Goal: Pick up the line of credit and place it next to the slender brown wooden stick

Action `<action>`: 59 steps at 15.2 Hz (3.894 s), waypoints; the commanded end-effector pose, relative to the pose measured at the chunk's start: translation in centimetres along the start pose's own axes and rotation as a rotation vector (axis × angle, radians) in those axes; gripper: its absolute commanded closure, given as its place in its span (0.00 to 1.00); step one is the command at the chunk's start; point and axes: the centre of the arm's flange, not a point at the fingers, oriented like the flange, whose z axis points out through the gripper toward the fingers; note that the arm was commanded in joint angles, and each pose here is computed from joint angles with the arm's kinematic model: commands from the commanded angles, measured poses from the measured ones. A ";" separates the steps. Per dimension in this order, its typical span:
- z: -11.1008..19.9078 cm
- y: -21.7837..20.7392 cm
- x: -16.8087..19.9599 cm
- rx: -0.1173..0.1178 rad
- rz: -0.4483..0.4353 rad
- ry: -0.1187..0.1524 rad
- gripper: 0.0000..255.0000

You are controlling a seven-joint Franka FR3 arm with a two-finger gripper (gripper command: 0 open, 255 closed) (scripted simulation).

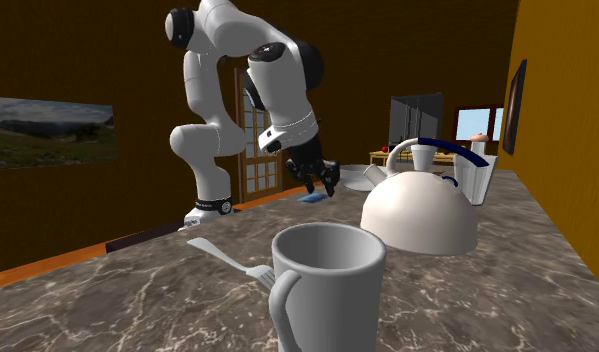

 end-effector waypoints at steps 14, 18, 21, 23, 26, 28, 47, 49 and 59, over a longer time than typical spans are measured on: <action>-1.6 0.2 -7.4 -0.001 0.000 0.000 1.00; 1.3 0.5 -11.8 -0.001 0.000 0.000 1.00; 3.4 0.7 -15.1 -0.001 0.000 0.000 1.00; 4.9 0.8 -17.3 -0.001 0.000 0.000 1.00; 7.0 1.0 -20.6 -0.001 0.000 0.000 1.00; 8.5 1.2 -22.9 -0.001 0.000 0.000 1.00; 22.2 2.4 -43.8 -0.001 0.000 0.000 1.00; 23.4 2.5 -45.7 -0.001 0.000 0.000 1.00; 27.8 2.5 -42.8 -0.001 0.000 0.000 1.00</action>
